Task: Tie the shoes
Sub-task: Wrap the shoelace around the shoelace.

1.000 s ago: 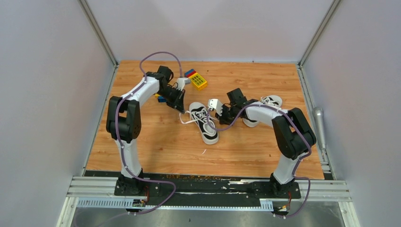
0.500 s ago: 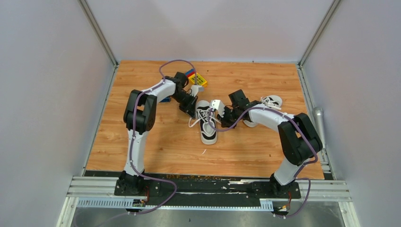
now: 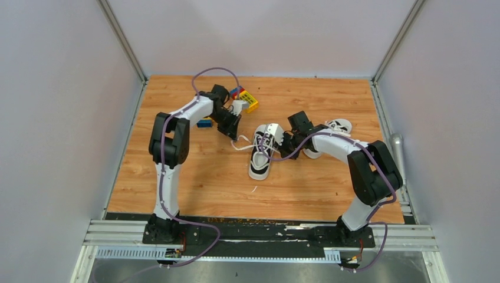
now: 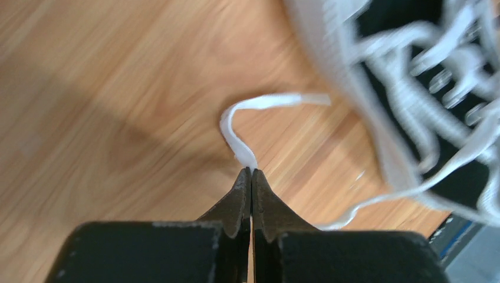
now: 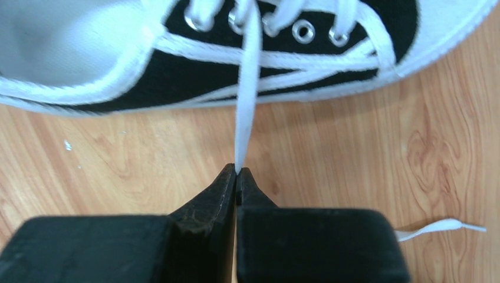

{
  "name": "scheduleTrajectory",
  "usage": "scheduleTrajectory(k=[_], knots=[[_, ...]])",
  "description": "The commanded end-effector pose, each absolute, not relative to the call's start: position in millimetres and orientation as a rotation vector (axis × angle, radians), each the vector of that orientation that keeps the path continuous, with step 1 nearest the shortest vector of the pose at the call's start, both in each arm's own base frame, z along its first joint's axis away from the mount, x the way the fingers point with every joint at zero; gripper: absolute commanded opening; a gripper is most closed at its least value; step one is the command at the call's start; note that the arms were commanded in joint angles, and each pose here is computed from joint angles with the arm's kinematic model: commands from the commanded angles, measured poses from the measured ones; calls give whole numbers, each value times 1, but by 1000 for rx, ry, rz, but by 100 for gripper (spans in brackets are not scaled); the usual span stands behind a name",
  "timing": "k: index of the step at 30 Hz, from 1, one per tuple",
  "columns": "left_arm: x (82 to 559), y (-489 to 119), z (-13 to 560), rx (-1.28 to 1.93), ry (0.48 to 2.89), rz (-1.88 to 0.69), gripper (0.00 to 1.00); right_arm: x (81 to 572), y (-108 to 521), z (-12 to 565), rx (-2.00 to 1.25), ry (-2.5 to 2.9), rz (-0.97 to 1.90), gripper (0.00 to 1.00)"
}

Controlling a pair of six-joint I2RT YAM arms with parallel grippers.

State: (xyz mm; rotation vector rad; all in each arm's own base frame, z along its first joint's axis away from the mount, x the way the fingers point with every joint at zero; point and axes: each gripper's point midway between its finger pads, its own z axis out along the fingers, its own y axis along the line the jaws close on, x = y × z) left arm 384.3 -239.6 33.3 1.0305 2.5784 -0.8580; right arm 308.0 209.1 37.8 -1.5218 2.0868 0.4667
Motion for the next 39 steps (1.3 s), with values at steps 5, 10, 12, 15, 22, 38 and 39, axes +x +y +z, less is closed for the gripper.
scheduleTrajectory(k=[5,10,12,15,22,38,39], knots=[[415,-103,98,944,2531,-427,0,327,183,42,-1473,2120,372,0],[391,-85,87,926,2595,-385,0,330,178,30,-1476,2151,375,0],[385,-80,81,916,2614,-364,0,332,176,27,-1470,2164,376,0],[383,-84,83,892,2602,-391,0,334,179,28,-1474,2153,401,0],[385,-156,113,822,2488,-775,0,345,224,115,-1459,1897,605,33],[370,-197,130,427,2553,-1124,0,342,356,139,-1724,1519,748,47],[371,-197,130,419,2554,-1126,0,343,360,137,-1736,1506,744,47]])
